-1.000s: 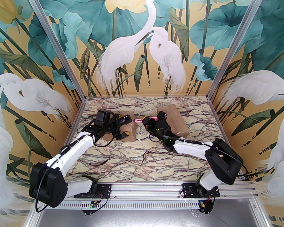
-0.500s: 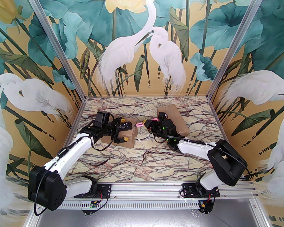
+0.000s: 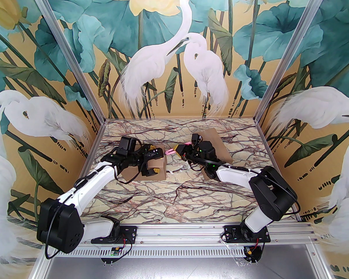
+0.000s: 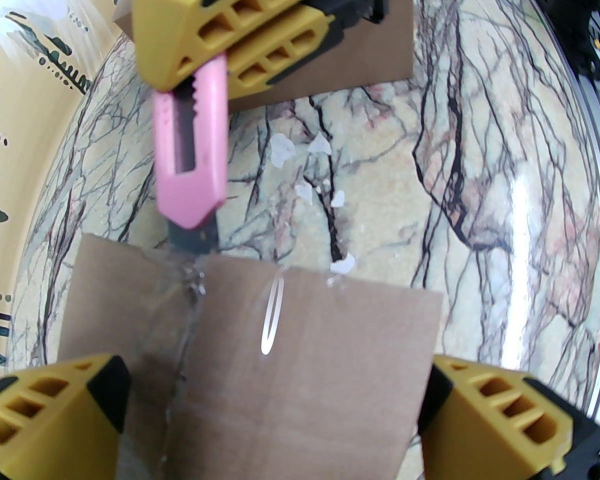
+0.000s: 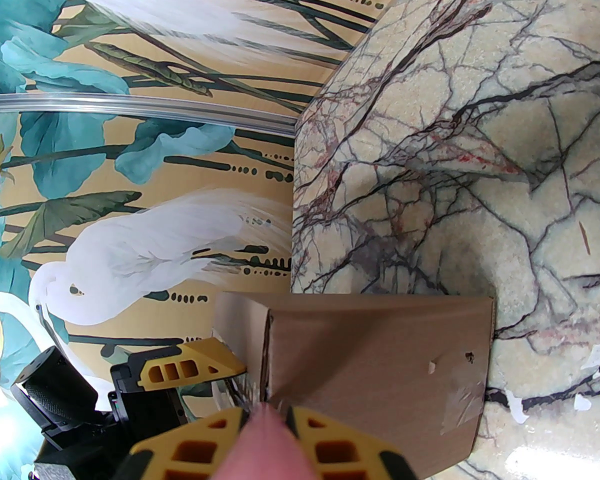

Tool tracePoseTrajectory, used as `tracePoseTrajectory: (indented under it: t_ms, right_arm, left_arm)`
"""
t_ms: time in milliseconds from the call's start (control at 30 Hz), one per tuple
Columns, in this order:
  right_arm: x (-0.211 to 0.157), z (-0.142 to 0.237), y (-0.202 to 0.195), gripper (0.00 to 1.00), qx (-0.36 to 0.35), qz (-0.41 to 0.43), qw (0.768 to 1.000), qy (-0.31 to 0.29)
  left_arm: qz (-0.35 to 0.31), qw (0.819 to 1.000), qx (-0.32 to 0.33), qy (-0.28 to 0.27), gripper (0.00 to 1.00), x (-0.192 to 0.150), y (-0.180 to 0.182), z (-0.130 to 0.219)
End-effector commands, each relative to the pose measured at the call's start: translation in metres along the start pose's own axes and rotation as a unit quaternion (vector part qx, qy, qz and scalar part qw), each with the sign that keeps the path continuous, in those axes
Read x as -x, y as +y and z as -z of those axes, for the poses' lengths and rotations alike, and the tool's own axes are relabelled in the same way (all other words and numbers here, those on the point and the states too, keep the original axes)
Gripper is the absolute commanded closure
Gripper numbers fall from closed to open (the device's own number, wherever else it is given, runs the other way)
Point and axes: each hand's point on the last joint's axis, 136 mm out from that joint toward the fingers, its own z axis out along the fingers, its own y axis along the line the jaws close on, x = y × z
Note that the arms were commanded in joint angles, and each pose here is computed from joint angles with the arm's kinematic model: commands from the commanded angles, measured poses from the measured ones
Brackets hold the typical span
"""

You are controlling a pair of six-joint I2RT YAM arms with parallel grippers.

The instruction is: Unpack the express box

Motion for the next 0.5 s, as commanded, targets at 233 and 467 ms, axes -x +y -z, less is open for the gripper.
tracePoseTrajectory:
  t_ms: [233, 467]
  right_arm:
    - [-0.055, 0.021, -0.009, 1.0, -0.02, -0.016, 0.997, 0.067]
    - [-0.058, 0.036, -0.014, 1.0, -0.027, -0.018, 0.997, 0.067]
  left_arm:
    - [0.046, 0.993, 0.101, -0.029, 0.02, 0.025, 0.06, 0.009]
    - [0.037, 0.996, 0.071, -0.027, 0.04, 0.019, 0.041, 0.011]
